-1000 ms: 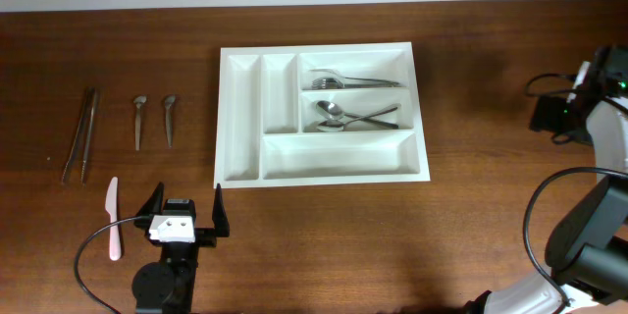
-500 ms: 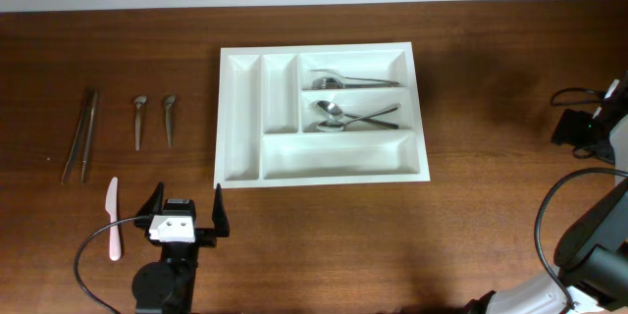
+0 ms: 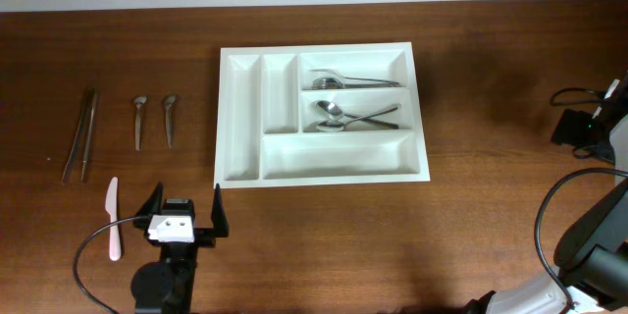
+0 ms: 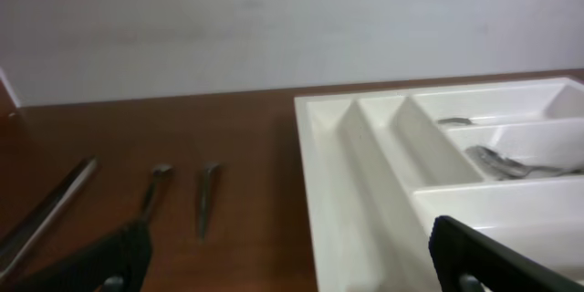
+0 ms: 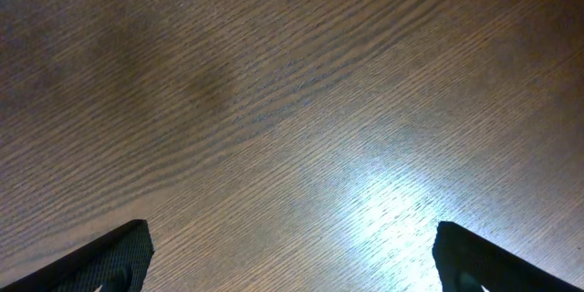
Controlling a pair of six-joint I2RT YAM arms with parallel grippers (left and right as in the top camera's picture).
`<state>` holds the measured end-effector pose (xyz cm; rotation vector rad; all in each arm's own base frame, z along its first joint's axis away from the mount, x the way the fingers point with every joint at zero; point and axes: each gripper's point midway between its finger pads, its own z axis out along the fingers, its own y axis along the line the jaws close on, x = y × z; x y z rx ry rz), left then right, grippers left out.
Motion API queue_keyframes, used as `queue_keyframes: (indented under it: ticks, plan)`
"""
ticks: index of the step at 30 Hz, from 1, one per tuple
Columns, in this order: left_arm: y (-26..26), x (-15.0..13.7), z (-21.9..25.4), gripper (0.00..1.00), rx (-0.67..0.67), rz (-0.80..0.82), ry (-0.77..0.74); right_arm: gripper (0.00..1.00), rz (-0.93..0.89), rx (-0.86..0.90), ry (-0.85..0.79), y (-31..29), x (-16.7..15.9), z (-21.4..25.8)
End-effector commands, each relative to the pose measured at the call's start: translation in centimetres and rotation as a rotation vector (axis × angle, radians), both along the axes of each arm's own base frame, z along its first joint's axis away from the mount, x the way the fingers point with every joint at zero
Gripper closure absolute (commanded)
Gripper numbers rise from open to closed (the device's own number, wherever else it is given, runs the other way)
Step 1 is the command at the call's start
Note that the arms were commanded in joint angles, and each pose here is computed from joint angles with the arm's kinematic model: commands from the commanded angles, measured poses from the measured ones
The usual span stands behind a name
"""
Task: Pack container
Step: 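Withdraw the right gripper back to the right side of the table, then move the left gripper up over the two silver spoons left of the tray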
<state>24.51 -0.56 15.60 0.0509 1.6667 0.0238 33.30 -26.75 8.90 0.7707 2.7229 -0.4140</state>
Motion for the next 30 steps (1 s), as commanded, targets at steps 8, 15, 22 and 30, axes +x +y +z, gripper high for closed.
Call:
queue_keyframes:
  ticks: [8,15,22,30]
  plan:
    - [7.2,-3.0,9.7,0.01,0.104,0.328,0.177,0.01,0.008,0.002,-0.005,0.3,0.0,0.2]
    - [10.1,0.8,12.5,0.01,0.174,0.312,0.577,0.01,0.008,0.002,-0.005,0.3,0.0,0.2]
    - [10.2,3.6,8.8,0.01,0.095,0.197,0.974,0.01,0.008,0.002,-0.005,0.3,0.0,0.2]
    - [11.8,2.1,1.1,0.01,0.108,0.211,1.382,0.01,0.008,0.002,-0.005,0.3,0.0,0.2]
